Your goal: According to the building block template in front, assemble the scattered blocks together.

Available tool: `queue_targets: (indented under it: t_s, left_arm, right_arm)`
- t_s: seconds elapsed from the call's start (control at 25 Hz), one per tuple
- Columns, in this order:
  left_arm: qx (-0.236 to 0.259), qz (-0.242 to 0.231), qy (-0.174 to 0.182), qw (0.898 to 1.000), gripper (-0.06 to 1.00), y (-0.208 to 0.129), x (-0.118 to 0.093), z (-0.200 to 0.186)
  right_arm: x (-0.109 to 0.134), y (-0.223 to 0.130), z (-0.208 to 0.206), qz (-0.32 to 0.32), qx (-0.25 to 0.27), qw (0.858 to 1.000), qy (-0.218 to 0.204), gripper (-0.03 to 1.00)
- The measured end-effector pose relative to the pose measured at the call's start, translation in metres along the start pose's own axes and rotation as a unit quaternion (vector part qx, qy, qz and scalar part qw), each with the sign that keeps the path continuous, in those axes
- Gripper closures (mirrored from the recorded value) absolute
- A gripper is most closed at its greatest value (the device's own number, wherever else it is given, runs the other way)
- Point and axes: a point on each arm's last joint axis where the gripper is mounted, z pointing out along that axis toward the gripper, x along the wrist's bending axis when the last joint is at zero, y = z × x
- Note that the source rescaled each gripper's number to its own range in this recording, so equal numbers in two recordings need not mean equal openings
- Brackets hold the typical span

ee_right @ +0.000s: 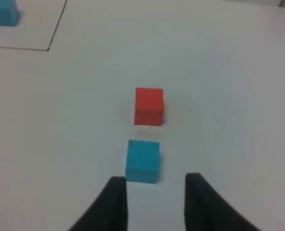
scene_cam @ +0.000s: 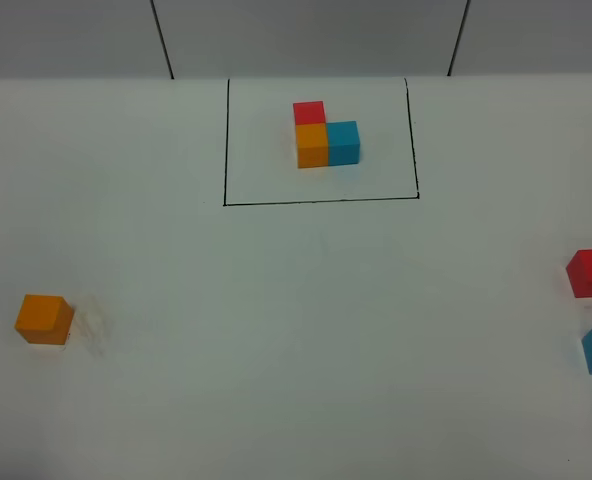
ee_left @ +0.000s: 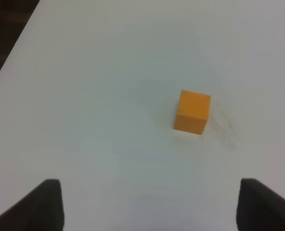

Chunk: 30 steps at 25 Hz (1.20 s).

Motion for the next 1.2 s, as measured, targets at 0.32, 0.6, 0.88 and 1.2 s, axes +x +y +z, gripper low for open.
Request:
queue_targets:
  t_s: [0.32, 0.6, 0.88, 1.2]
  left_arm:
    - [0.000, 0.000, 0.000, 1.000, 0.30, 0.000, 0.000, 0.000]
    - [0.000, 0.000, 0.000, 1.000, 0.30, 0.000, 0.000, 0.000]
    - [0.000, 0.000, 0.000, 1.000, 0.30, 0.000, 0.000, 0.000]
    - [0.027, 0.004, 0.001, 1.000, 0.30, 0.020, -0.002, 0.006]
  right_arm:
    - [0.000, 0.000, 0.000, 0.000, 0.000, 1.000, 0.000, 0.97]
    - [0.000, 0.000, 0.000, 0.000, 0.000, 1.000, 0.000, 0.97]
    - [0.000, 0.000, 0.000, 0.000, 0.000, 1.000, 0.000, 0.97]
    - [0.000, 0.000, 0.000, 0.000, 0.000, 1.000, 0.000, 0.97]
